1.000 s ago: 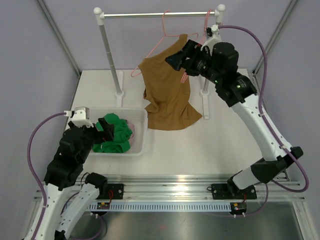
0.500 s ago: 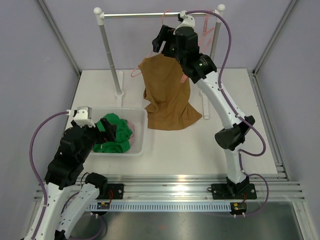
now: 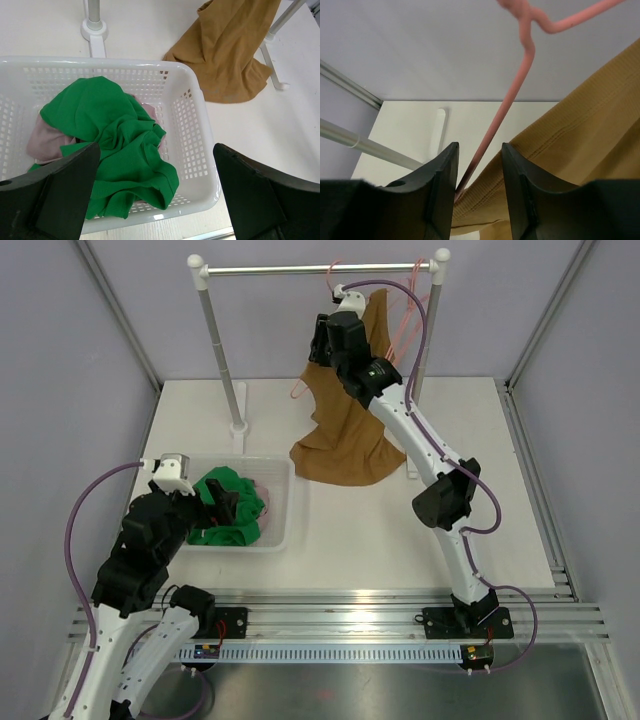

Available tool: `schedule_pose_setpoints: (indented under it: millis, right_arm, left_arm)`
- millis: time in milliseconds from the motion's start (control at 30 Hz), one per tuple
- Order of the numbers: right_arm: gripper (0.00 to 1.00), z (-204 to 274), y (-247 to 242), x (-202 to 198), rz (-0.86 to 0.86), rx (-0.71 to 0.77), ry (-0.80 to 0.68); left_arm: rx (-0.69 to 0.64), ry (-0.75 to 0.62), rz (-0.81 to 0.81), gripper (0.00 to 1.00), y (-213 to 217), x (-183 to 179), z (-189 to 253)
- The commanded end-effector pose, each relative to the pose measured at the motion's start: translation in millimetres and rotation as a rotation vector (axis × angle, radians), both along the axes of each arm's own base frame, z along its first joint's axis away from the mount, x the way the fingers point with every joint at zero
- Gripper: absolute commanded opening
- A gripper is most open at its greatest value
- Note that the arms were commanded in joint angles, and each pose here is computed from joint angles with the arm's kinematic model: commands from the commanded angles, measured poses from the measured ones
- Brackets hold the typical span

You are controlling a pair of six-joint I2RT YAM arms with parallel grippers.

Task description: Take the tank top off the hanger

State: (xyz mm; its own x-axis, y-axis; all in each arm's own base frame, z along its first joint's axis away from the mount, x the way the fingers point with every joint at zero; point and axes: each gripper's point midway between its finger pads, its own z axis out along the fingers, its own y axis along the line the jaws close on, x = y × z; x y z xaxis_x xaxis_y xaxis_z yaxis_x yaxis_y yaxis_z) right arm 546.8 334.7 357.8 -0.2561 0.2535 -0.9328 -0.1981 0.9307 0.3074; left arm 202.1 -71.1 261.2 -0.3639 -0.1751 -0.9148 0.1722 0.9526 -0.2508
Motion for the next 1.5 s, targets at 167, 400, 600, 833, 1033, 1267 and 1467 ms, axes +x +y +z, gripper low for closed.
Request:
schedule_pose_setpoints:
  millis: [167, 400, 600, 833, 1033, 1267, 1467]
  right_arm:
    - [0.33, 64.3, -11.6, -23.3, 0.018, 0.039, -0.11]
    - [0.31, 71.4, -15.3, -34.2, 0.035, 0.031, -0.103]
    - [0.14, 78.0, -25.6, -45.7, 0.037, 0.012, -0.107]
    - [0.09, 63.9, -24.1, -41.6, 0.043, -0.048, -0.073]
    - [0.03, 59.2, -28.0, -46.0, 0.044, -0.065, -0.063]
    - [0.0, 77.7, -29.0, -58.3, 0.078, -0.03, -0.1]
    - [0.0, 64.2, -33.1, -55.5, 0.058, -0.074, -0.078]
  left_arm:
    - [-0.008, -0.028, -0.037, 0.99, -7.5, 5.5, 6.4]
    - [-0.006, -0.021, -0.038, 0.99, -8.1, 6.3, 5.1]
    - [-0.005, -0.018, -0.038, 0.99, -8.3, 6.7, 4.5]
    - [-0.003, -0.01, -0.04, 0.99, -8.8, 7.4, 2.9]
    - [-0.005, -0.011, -0.043, 0.99, -9.3, 7.3, 3.3]
    - [-0.005, -0.011, -0.043, 0.99, -9.2, 6.9, 3.2]
    - [-0.007, -0.02, -0.04, 0.99, -8.3, 6.0, 5.4]
